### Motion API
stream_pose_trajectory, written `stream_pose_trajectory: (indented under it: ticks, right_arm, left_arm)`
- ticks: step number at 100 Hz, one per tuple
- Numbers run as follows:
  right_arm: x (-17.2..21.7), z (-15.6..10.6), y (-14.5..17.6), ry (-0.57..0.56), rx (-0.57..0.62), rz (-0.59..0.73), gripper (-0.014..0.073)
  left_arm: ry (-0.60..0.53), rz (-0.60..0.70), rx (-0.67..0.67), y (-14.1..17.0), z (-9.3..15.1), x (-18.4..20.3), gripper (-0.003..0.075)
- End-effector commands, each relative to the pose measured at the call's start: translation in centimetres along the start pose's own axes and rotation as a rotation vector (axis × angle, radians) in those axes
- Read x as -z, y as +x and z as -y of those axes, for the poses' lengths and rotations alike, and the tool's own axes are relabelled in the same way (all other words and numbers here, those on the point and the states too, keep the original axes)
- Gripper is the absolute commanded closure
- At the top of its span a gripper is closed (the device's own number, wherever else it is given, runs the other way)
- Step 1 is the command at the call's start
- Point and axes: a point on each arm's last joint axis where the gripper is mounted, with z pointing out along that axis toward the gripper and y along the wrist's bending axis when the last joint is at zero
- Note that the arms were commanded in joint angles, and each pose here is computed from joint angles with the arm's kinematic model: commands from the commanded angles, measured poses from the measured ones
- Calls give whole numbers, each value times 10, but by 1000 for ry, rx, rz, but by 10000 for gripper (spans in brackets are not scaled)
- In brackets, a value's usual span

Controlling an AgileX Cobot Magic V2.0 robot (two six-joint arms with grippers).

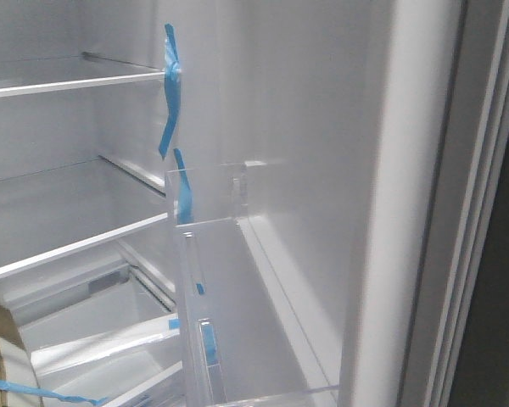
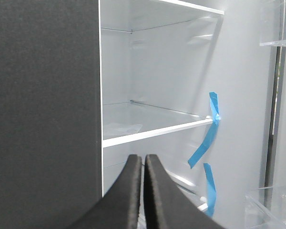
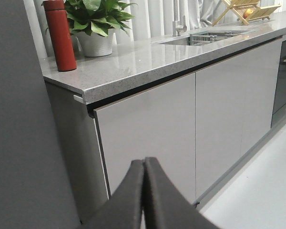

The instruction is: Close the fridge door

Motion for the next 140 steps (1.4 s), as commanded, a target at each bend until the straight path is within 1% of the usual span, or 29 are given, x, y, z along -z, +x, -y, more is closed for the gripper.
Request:
stream_pose_trajectory:
  ticks: [1,82,99,114,134,140]
  right_arm:
    - [0,0,-2,-3,11,68,641]
    - [0,0,-2,-3,11,68,641]
    - [0,-1,-5,-8,11,106,641]
    - [2,-2,-15,-22,11,220,641]
    - [2,-2,-16,-23,0,233,641]
    - [3,-2,-19,-25,-2,258,641]
  left_arm:
    - [1,48,9,5,0,1,740]
    - [1,48,9,5,0,1,740]
    - [1,48,9,5,0,1,740]
    - [1,48,9,5,0,1,740]
    - [1,48,9,5,0,1,740]
    - [1,48,9,5,0,1,740]
